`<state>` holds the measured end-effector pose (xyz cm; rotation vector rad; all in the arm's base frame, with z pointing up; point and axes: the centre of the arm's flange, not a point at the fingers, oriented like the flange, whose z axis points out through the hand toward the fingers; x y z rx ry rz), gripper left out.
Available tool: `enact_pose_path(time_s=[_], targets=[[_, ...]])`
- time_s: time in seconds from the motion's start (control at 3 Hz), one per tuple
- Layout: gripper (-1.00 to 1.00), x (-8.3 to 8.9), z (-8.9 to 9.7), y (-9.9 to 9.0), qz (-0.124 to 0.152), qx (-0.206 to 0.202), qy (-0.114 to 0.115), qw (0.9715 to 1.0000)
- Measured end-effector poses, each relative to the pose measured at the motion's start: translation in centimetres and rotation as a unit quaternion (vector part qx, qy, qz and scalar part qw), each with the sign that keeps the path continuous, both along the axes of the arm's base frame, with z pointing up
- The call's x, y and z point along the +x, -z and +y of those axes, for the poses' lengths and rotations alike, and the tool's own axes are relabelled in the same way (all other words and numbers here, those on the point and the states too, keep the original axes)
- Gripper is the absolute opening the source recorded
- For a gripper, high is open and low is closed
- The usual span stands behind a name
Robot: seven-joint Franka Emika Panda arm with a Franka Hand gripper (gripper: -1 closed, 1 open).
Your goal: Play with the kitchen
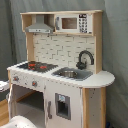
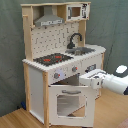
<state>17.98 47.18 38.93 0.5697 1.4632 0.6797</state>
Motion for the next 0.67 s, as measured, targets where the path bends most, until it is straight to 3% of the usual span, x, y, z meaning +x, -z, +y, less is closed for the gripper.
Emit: enact_pose_path(time_s=[0.33,0.67], targets=[[1.0,-0.7,1.2,-5.0,-0.02,0.02,-0.02,0.9994],[1.0,0.1,0.6,-8.4,-0.035,0.01,-0.013,0.9993]])
